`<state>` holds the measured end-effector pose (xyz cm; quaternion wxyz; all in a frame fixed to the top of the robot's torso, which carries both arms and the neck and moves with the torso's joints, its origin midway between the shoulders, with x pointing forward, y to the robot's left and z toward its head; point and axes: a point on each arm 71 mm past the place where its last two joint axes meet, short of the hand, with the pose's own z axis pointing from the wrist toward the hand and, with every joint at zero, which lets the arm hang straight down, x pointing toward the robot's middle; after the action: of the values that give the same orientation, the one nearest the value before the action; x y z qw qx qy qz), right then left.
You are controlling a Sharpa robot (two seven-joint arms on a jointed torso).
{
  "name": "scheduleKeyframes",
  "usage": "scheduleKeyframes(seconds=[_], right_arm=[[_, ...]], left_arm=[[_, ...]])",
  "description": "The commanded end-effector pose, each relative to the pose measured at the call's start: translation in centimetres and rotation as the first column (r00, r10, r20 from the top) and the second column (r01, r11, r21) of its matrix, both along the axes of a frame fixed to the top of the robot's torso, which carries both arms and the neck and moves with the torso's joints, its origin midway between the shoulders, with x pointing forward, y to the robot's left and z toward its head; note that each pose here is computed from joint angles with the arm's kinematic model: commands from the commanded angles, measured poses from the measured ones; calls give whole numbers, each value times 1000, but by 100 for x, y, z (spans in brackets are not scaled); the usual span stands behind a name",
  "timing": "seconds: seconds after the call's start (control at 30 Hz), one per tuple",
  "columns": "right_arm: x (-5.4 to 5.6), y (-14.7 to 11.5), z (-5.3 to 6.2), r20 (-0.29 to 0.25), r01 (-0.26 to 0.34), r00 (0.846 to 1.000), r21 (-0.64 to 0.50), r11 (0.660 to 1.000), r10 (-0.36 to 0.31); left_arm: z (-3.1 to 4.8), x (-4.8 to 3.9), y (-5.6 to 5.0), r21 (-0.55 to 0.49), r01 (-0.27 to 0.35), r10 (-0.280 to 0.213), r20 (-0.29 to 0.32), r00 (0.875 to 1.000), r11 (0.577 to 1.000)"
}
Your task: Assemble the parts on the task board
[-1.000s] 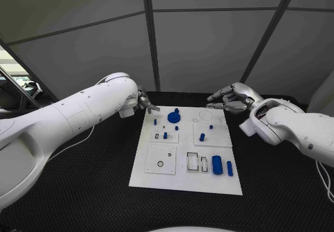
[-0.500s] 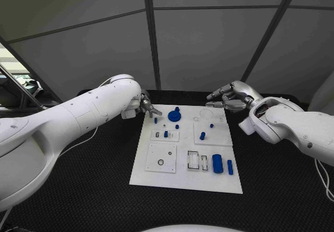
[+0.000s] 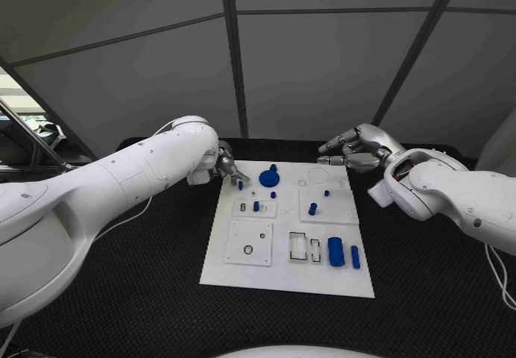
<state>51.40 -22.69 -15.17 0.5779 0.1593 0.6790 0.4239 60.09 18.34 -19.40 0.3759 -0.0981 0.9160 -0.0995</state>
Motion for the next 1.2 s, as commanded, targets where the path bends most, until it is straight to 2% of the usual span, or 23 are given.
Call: scheduleKeyframes(seconds=[0.03,0.57,1.2], right_arm=[[1,12,15,6,-7,1000,2,1000,7],[5,33,13,5,-12,1000,3,1000,12],[4,42,12,3,-16,1000,2,1000,16]], left_arm=[[-7,-10,-22,5,27,-27,-19,999,1000],[-2,3,-45,-13,21,-21,9,1000,1000],[-20,-4,-61,-12,36,-36,-10,999,999]])
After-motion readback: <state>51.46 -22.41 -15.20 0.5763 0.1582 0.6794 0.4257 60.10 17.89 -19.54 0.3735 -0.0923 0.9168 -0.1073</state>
